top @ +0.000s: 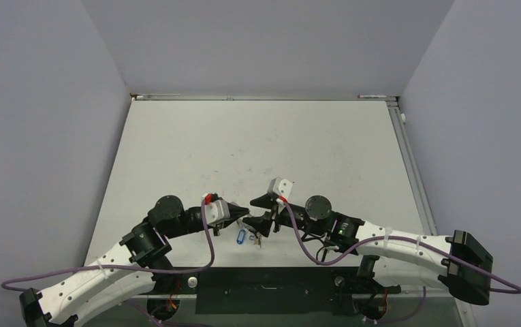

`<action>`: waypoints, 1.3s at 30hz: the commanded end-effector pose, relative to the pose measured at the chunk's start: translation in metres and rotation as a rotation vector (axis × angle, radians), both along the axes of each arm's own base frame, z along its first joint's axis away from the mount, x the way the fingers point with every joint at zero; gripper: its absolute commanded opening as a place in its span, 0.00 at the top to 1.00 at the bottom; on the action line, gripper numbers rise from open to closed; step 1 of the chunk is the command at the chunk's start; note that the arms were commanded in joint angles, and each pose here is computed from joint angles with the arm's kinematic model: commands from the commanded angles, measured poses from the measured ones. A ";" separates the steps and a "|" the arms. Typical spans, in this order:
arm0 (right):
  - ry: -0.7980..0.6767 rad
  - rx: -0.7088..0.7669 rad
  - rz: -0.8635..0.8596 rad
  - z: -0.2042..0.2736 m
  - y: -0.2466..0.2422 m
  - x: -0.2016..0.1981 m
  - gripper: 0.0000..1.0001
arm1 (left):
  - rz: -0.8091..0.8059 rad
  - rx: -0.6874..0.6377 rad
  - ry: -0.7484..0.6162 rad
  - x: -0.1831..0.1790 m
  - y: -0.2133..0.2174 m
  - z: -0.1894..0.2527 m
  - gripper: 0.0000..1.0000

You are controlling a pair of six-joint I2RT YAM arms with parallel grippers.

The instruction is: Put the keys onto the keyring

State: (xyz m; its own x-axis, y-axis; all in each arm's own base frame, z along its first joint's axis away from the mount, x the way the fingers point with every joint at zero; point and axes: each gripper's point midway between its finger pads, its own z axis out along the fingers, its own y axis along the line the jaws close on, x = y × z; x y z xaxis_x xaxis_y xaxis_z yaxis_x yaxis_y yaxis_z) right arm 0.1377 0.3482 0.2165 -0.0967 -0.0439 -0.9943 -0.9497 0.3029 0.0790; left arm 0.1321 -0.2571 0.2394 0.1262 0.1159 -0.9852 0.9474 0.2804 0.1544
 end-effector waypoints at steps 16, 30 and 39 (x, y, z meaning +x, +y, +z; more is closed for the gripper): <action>-0.242 0.164 0.097 0.040 0.005 -0.015 0.71 | -0.112 -0.182 -0.043 -0.019 -0.005 0.050 1.00; -0.349 0.214 0.121 0.049 -0.005 -0.023 0.80 | -0.250 -0.259 0.066 -0.032 -0.005 0.066 1.00; -0.354 0.226 0.088 0.056 -0.004 -0.016 0.78 | -0.305 -0.247 0.076 -0.041 -0.007 0.061 1.00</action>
